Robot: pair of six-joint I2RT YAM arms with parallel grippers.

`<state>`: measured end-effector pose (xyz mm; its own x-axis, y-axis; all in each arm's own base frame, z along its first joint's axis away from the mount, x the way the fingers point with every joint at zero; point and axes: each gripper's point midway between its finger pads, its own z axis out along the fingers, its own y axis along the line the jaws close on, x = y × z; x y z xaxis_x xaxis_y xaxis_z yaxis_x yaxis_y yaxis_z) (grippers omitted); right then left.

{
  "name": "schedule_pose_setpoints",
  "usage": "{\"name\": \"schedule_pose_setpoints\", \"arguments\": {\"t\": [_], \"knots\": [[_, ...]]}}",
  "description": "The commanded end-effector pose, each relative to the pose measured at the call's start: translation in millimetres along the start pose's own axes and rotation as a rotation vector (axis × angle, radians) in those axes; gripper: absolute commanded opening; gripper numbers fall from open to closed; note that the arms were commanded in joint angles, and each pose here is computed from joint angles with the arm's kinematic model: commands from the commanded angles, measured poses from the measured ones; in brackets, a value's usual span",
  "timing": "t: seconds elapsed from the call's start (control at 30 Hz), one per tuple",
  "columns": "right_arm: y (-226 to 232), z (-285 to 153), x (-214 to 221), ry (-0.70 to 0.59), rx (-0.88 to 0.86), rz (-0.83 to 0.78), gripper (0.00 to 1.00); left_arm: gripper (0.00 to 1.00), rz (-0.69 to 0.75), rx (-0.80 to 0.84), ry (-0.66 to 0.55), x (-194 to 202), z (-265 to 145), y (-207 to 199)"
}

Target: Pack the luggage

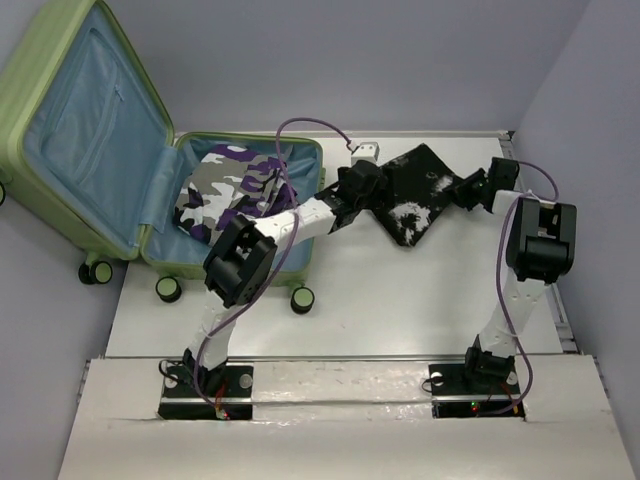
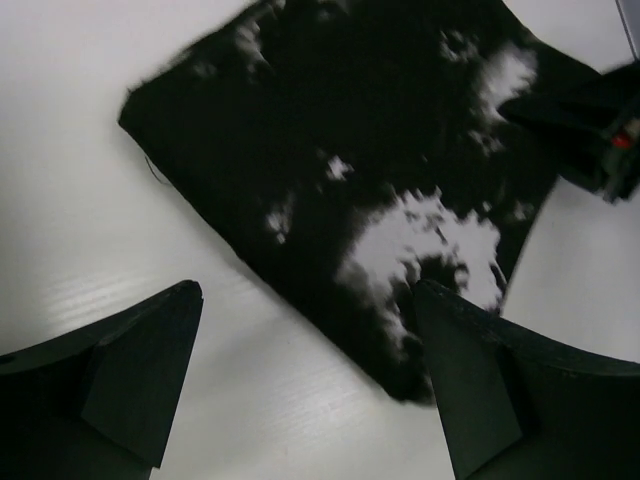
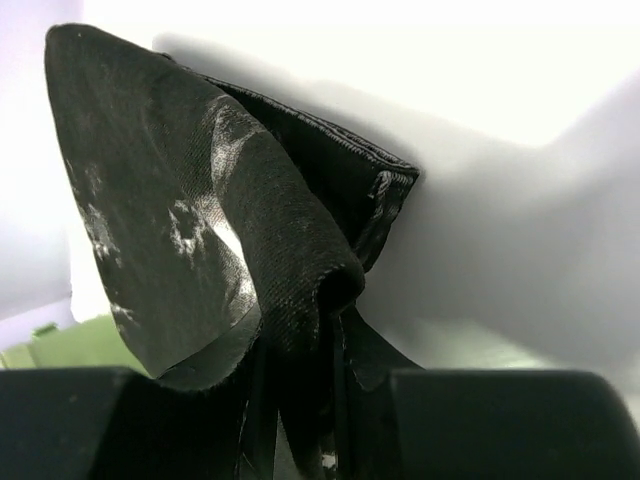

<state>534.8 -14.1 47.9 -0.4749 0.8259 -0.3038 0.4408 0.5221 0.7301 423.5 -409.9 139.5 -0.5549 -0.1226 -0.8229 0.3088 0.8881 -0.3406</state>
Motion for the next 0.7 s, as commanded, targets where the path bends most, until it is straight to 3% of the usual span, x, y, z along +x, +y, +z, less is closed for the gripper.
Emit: {"name": "schedule_pose_setpoints", "arguments": {"t": [0.0,0.07,0.1,0.13,0.53,0.67], "knots": [[-10,-36,-5,-0.066,0.020,-0.049,0.07,0.99,-0.051,-0.066,-0.048,-33,34,21],[-4,-51,-1,-0.082,-0.009,-0.052,0.07,0.99,-0.064,-0.070,-0.078,-52,44,21],[-14,-53,10,-0.072,-0.001,-0.042,0.07,0.99,-0.044,-0.097,-0.035,-35,57,31],[-15,-57,11,-0.080,0.001,-0.044,0.07,0.99,-0.043,-0.087,-0.053,-52,59,23],[-32,-79,22,-0.108,0.023,-0.048,0.07,0.99,-0.056,-0.067,0.097,12,88,29],[-31,-83,17,-0.118,0.016,-0.048,0.07,0.94,-0.054,-0.028,0.174,44,87,27]]}}
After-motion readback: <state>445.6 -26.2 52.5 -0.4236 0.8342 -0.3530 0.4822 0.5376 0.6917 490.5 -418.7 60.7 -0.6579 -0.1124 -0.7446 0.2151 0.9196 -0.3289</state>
